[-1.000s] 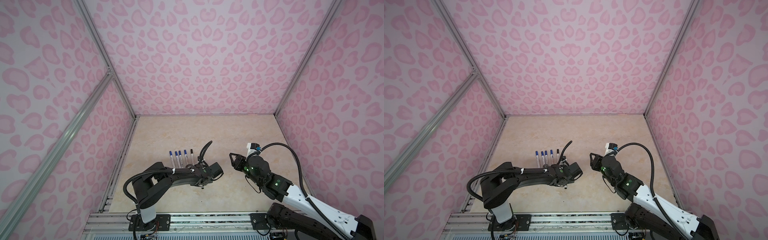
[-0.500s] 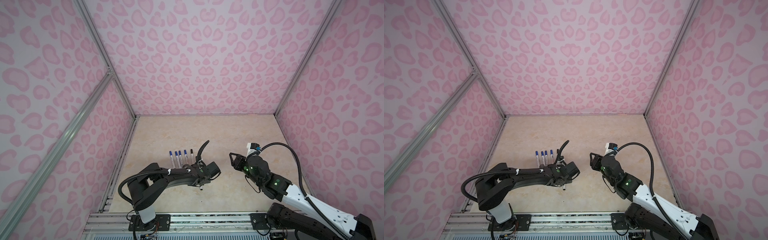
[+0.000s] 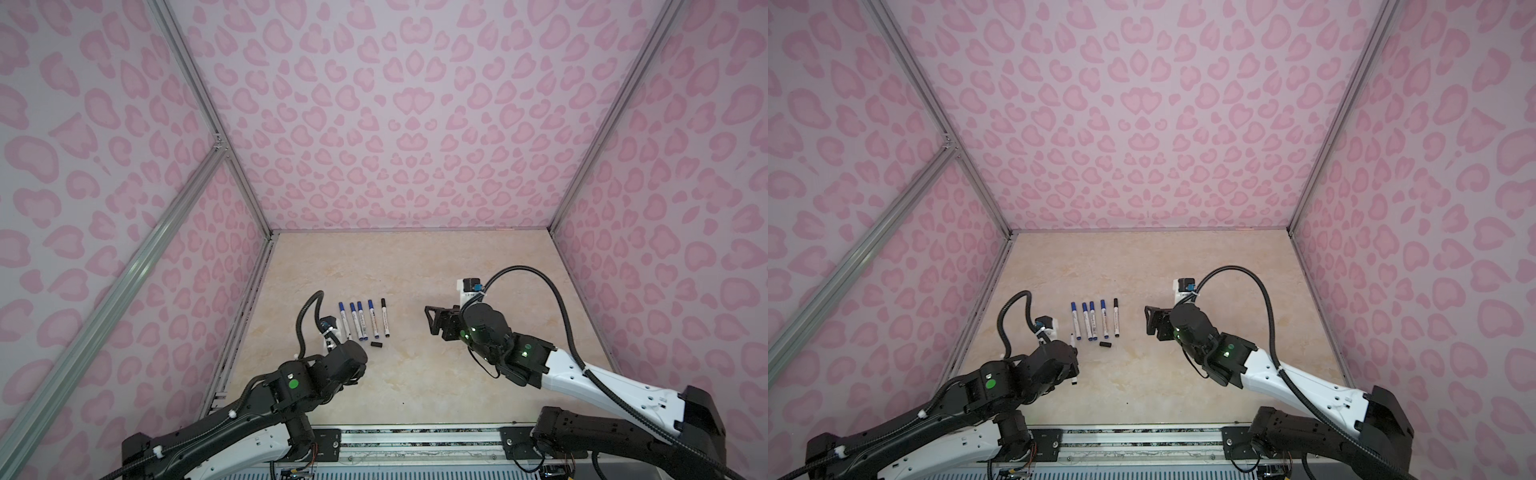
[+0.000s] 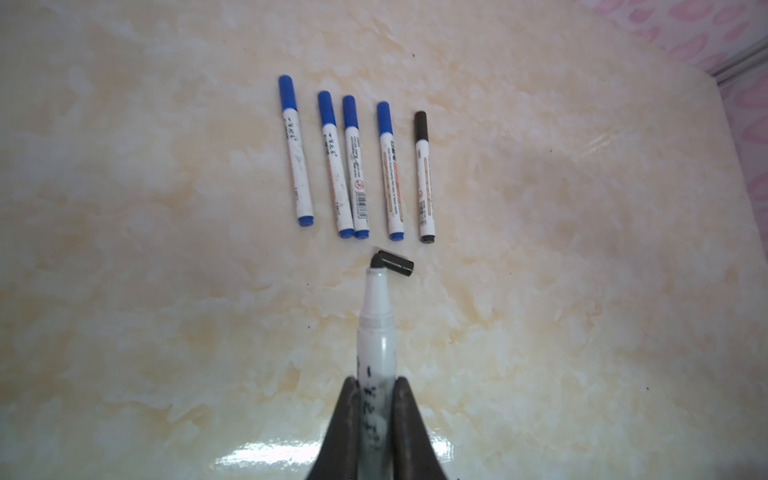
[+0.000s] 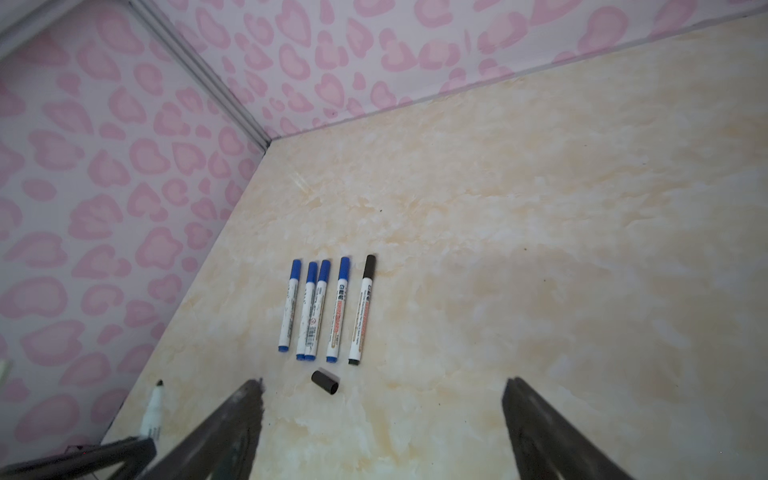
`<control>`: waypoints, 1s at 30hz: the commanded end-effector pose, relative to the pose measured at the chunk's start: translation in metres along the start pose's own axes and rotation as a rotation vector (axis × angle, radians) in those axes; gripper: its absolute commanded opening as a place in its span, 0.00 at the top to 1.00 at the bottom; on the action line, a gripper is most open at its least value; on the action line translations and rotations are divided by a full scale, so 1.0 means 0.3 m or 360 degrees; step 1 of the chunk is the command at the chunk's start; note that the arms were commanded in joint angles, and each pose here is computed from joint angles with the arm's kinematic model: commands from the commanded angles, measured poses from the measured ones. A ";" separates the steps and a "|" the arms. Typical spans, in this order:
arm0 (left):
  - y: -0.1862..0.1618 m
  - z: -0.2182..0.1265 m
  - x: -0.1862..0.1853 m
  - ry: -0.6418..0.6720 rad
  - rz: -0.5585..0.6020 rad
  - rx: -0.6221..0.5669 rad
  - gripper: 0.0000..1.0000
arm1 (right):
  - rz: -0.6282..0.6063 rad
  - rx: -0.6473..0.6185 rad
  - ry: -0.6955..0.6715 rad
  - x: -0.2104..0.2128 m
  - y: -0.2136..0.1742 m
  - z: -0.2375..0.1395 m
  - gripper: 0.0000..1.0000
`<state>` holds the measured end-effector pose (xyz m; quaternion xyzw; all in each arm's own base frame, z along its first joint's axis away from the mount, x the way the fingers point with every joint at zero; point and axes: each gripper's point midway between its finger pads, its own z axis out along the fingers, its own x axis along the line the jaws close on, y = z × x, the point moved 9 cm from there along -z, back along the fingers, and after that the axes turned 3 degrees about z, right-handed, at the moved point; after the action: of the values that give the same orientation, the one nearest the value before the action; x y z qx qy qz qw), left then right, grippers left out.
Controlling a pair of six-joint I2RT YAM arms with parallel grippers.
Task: Insert the pens into the pen caps
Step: 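Reach the right gripper down to the loose black cap near the markers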
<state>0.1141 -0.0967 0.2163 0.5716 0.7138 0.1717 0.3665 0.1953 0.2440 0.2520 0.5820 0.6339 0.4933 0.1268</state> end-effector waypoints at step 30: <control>-0.069 0.068 0.153 0.0183 -0.0089 0.0106 0.97 | -0.0661 0.0967 0.0072 0.247 -0.391 0.522 0.38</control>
<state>0.1103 -0.0629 0.1740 0.5554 0.7534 0.1687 0.3090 0.2184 0.4021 0.1256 0.4503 0.8471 0.2804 0.0317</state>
